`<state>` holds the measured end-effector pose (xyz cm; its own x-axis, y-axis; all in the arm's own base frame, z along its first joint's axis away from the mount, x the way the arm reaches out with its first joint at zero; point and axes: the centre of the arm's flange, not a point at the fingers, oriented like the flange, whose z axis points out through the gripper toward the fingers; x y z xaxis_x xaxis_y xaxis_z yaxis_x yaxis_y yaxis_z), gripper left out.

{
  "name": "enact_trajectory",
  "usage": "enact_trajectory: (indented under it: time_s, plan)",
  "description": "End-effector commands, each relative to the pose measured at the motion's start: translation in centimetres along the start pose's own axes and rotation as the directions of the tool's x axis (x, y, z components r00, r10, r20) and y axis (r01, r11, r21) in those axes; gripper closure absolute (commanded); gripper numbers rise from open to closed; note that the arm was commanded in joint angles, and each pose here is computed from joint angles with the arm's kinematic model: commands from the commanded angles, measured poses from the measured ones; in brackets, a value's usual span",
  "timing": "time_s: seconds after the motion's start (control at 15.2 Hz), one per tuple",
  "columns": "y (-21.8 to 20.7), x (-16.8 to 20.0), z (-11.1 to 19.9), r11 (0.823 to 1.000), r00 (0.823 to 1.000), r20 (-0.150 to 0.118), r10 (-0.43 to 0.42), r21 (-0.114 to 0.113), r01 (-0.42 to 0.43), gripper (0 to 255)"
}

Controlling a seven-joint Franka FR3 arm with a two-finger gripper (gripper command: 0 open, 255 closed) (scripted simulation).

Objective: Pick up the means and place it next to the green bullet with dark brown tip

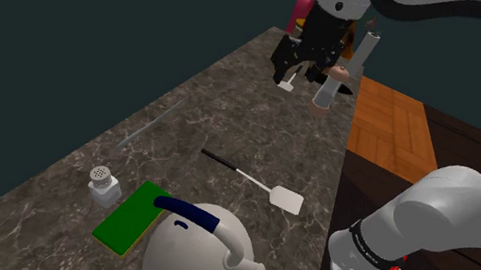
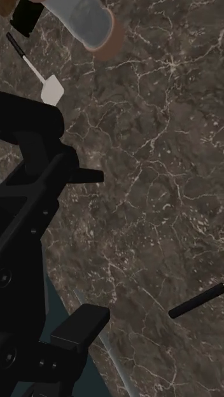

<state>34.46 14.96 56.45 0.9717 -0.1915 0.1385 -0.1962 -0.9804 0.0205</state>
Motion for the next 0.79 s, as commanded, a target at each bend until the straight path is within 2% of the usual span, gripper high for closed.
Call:
enact_trajectory:
  time_s: [0.0, 0.33, 0.53, 0.73]
  plan:
    - [-2.2, 0.3, 1.3, 0.998, 0.998, 0.014, 0.068, -0.001, -0.068, 0]
    - [-7.9, 1.3, 4.4, 0.976, 0.974, 0.045, 0.220, -0.008, -0.220, 0]
    - [-11.3, 2.3, 6.4, 0.951, 0.949, 0.063, 0.309, -0.015, -0.309, 0]
    - [-14.5, 3.6, 8.3, 0.919, 0.915, 0.081, 0.395, -0.024, -0.395, 0]
